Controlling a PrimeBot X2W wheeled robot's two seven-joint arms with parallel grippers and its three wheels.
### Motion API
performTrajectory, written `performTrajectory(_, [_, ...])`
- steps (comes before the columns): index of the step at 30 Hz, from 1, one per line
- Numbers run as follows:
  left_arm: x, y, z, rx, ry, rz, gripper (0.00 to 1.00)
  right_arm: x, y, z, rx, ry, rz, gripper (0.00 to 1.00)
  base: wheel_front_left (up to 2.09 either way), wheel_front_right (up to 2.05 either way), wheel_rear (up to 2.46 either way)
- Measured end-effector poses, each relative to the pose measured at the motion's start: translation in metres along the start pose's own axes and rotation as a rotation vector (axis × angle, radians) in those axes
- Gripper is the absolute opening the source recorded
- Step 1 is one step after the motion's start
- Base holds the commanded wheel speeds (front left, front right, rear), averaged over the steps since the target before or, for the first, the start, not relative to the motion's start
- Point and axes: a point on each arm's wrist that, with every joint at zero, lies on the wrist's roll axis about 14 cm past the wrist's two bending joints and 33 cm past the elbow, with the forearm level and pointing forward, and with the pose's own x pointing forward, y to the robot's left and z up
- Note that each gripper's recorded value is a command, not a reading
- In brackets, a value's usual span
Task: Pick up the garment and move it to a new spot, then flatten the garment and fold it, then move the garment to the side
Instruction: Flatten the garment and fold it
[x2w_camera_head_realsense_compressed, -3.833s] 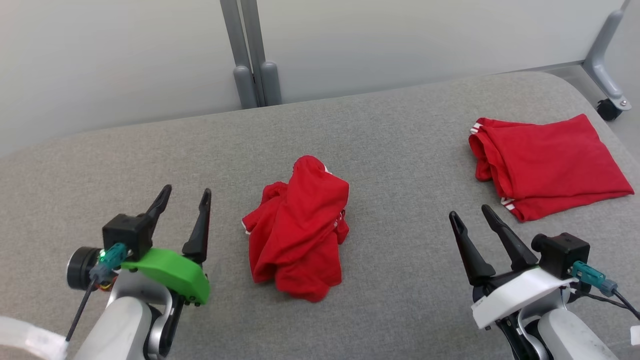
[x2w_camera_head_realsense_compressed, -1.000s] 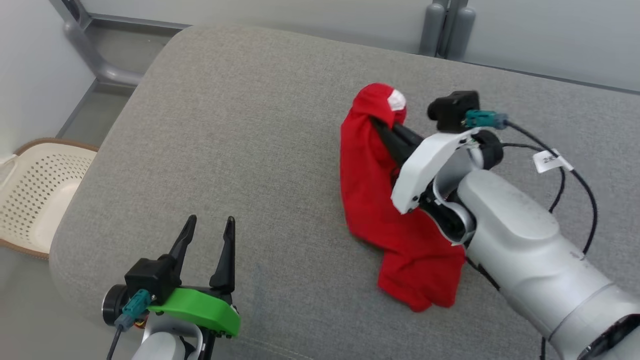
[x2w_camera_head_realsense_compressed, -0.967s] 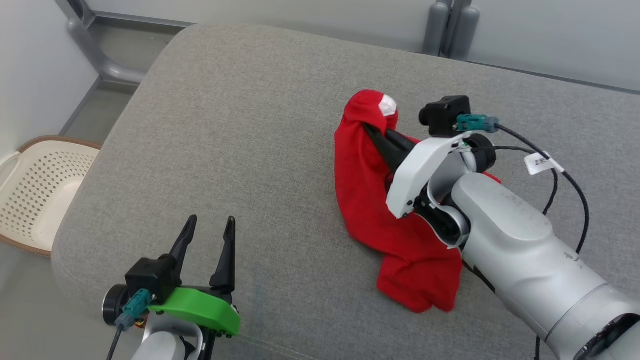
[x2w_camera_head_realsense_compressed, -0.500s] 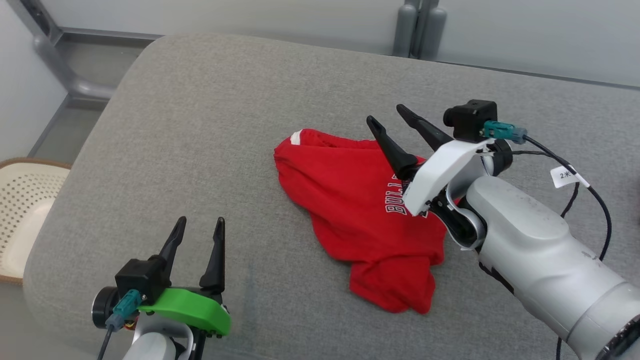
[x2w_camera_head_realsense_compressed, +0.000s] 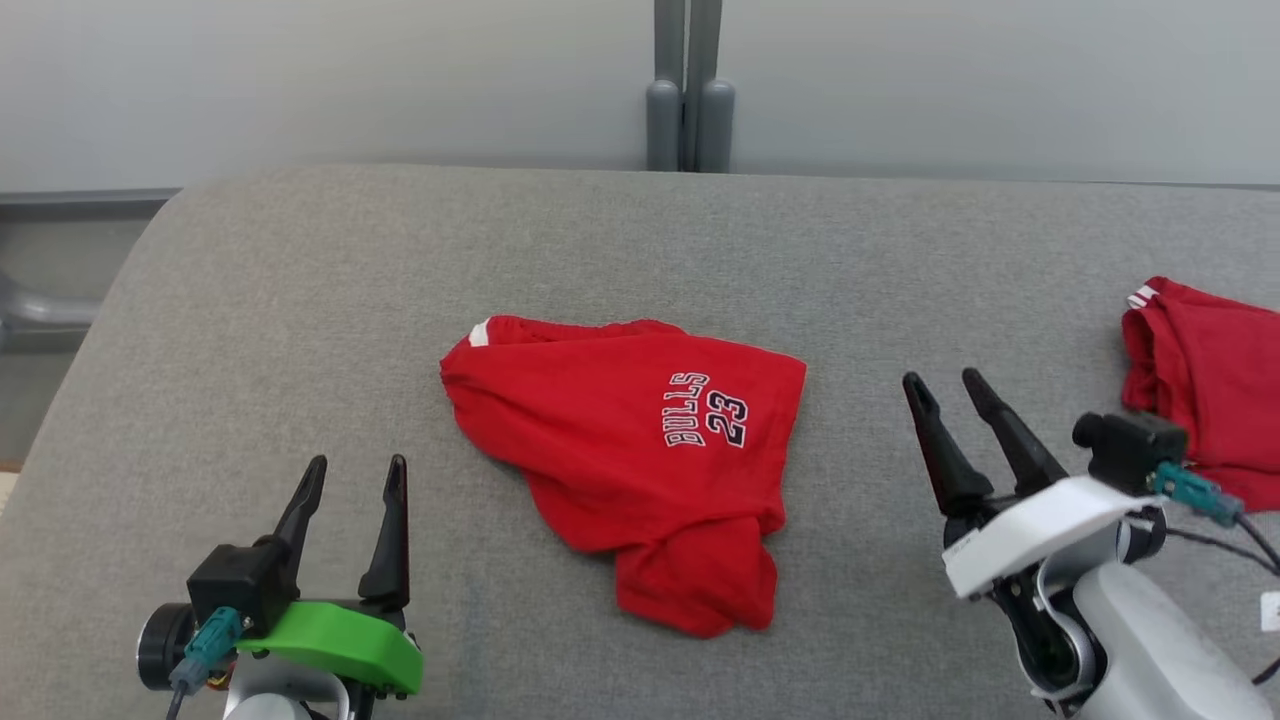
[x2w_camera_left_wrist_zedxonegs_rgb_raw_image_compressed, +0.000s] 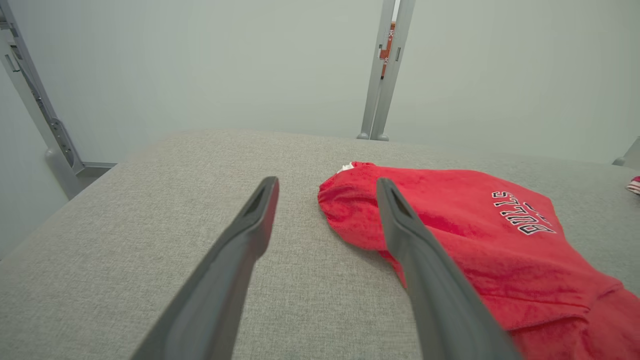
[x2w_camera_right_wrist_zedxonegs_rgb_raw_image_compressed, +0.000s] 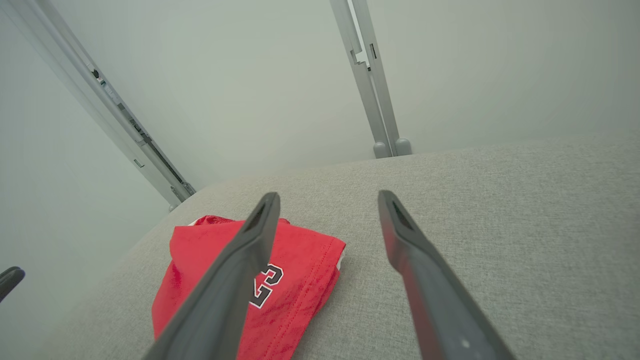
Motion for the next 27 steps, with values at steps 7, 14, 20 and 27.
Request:
performTrajectory(7, [0.004, -0.020, 0.000, -0.005, 0.006, -0.061, 1.00, -0.029, -0.009, 0.001, -0.005, -0.005, -0.057, 1.00, 0.00, 0.00, 0.00])
performTrajectory(14, [0.009, -0.023, 0.002, -0.004, 0.011, -0.074, 1.00, 0.005, -0.005, -0.008, -0.011, 0.102, -0.025, 1.00, 0.00, 0.00, 0.00])
performTrajectory(20, [0.012, -0.011, -0.001, -0.005, 0.020, -0.034, 1.00, 0.040, -0.006, -0.045, 0.079, 0.290, -0.029, 1.00, 0.00, 0.00, 0.00])
performTrajectory(27, [0.008, 0.017, -0.010, 0.007, 0.049, 0.049, 1.00, 0.065, 0.004, -0.103, 0.162, 0.520, -0.013, 1.00, 0.00, 0.00, 0.00])
